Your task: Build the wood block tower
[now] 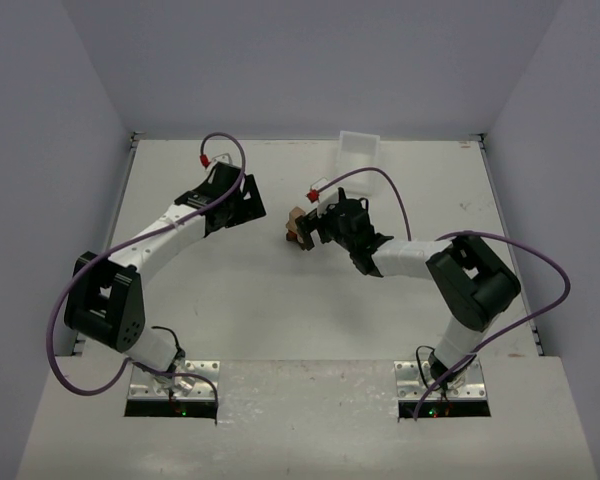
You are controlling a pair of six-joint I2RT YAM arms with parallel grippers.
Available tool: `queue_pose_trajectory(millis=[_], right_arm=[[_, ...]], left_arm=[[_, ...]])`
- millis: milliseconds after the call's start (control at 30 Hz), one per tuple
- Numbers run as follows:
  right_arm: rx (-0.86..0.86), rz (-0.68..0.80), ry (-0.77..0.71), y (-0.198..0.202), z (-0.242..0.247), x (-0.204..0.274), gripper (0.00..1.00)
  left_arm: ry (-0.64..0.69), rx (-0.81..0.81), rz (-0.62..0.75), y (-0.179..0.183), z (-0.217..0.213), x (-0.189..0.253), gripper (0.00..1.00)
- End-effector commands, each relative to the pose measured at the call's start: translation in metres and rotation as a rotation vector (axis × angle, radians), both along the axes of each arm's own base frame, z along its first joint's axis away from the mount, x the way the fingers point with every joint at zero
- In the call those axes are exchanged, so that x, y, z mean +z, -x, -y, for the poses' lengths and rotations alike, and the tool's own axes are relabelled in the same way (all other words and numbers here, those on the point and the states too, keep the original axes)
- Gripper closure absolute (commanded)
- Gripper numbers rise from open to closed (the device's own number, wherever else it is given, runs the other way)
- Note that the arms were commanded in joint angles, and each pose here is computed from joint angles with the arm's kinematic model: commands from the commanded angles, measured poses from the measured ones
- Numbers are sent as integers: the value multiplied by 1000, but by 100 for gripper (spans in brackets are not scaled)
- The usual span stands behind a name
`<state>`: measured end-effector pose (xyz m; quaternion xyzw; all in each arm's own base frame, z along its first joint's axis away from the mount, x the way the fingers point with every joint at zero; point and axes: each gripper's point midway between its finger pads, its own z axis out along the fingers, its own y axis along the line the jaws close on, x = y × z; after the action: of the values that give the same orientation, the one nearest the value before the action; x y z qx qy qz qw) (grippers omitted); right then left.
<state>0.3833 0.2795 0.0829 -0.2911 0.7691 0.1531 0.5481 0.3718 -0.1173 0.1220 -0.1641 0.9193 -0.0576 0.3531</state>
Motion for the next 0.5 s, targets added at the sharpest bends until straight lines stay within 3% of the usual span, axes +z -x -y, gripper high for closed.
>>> queue_pose_trajectory(millis=[0,200,467], right_arm=[[-20,90,-35,-6,-2,30,1],[10,93,-51,0,-4,36,1],[137,86,-115,36,-9,60,1]], left_arm=[[15,11,58,-4,-4,19,0],[17,11,62,-2,-5,20,0],[19,6,64,-3,-4,21,0]])
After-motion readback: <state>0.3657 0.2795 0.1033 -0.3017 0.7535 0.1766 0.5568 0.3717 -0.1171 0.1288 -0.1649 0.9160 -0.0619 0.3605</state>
